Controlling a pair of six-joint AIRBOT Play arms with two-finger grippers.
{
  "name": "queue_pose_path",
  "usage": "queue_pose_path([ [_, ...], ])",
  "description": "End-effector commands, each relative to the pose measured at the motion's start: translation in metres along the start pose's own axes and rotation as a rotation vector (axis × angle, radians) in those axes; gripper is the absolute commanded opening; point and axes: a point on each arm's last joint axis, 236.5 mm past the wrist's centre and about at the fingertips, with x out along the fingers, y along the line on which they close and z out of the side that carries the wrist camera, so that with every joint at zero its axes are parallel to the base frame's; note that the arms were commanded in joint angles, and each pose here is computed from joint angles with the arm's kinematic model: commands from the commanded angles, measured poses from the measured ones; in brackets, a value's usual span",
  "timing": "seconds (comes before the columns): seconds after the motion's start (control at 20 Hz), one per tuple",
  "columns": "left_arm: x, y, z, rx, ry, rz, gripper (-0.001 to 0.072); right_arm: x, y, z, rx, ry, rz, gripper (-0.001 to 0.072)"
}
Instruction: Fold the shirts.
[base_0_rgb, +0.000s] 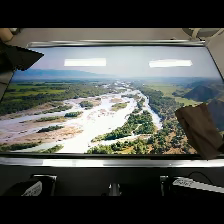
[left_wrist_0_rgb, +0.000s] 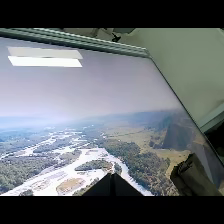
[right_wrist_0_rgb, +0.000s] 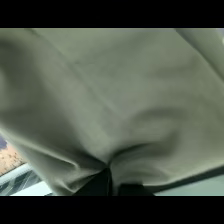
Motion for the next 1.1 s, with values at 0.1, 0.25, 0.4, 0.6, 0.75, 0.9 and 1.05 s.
queue_pose_path([
  [0.1, 0.003, 0.0, -0.002, -0.002, 0.007, -0.003, 0.0024, 0.039, 0.002, -0.026, 0.059, 0.03, 0.002, 0.0024],
  [0.25, 0.003, 0.0, -0.002, -0.002, 0.007, -0.003, 0.0024, 0.04, -0.004, -0.03, 0.055, 0.036, -0.026, 0.0025],
  [0.4, 0.003, 0.0, -0.002, -0.002, 0.007, -0.003, 0.0024, 0.037, -0.003, -0.026, 0.055, 0.011, -0.025, 0.033],
  [0.6, 0.003, 0.001, 0.0, -0.002, 0.001, -0.001, 0.0023, -0.049, -0.023, 0.008, -0.024, -0.119, -0.145, 0.0628],
  [0.75, 0.002, 0.015, 0.03, 0.019, -0.12, 0.082, 0.002, -0.204, -0.016, 0.085, -0.106, -0.585, -0.312, 0.0609],
  [0.9, 0.006, 0.075, 0.05, 0.176, -0.121, 0.459, 0.0018, -0.341, 0.09, 0.125, -0.412, -1.004, -0.454, 0.0608],
  [1.05, 0.028, 0.149, 0.007, 0.231, 0.13, 0.786, 0.0028, -0.302, 0.228, 0.112, -0.717, -0.928, -0.347, 0.0608],
])
